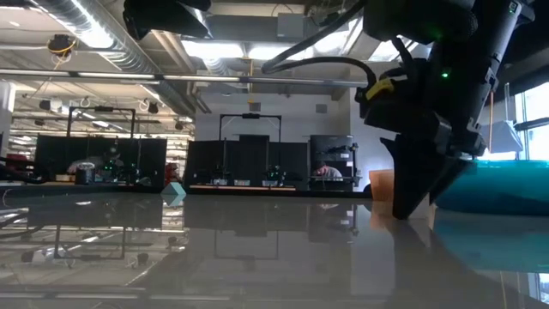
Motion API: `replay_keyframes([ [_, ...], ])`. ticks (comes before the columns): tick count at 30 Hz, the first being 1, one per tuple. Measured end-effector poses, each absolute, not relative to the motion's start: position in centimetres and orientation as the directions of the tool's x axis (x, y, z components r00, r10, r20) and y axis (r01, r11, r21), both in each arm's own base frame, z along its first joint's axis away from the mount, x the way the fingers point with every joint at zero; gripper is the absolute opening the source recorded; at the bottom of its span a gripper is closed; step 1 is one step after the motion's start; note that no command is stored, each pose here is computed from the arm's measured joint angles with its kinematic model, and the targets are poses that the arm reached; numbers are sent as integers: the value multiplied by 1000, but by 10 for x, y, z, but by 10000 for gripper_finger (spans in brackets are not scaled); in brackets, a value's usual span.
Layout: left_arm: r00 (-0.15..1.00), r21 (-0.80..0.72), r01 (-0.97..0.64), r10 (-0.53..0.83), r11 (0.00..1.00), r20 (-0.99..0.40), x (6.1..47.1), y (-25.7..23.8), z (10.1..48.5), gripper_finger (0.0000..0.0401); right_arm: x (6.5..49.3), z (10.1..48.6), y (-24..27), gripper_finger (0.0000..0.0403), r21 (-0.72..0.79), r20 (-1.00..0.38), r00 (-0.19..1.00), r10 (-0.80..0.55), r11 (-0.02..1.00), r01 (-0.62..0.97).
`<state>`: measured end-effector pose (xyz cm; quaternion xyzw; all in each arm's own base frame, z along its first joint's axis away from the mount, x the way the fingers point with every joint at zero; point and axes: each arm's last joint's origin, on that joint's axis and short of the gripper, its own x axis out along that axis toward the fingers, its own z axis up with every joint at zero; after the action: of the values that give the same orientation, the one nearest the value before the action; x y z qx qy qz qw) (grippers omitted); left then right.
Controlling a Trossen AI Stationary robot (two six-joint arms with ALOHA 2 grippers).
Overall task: Sort blocks by size
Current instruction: Put the brown triangular block into the yellow bin
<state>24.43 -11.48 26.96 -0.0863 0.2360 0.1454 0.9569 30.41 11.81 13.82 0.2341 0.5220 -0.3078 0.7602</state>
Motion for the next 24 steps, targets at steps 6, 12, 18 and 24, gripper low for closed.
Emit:
replay_keyframes([
  [6,846,-97,-319,238,943,-477,244,-115,270,198,304,139,118,132,13,-938,263,-225,735,678],
  [12,846,-96,-322,240,942,-477,245,-114,270,198,303,139,118,144,-7,-939,258,-227,763,647],
  [18,846,-96,-322,241,942,-477,245,-114,270,198,298,152,123,132,-72,-955,195,-223,813,578],
  [24,846,-96,-320,239,942,-477,244,-114,270,198,277,194,148,141,-122,-952,177,-249,841,527],
])
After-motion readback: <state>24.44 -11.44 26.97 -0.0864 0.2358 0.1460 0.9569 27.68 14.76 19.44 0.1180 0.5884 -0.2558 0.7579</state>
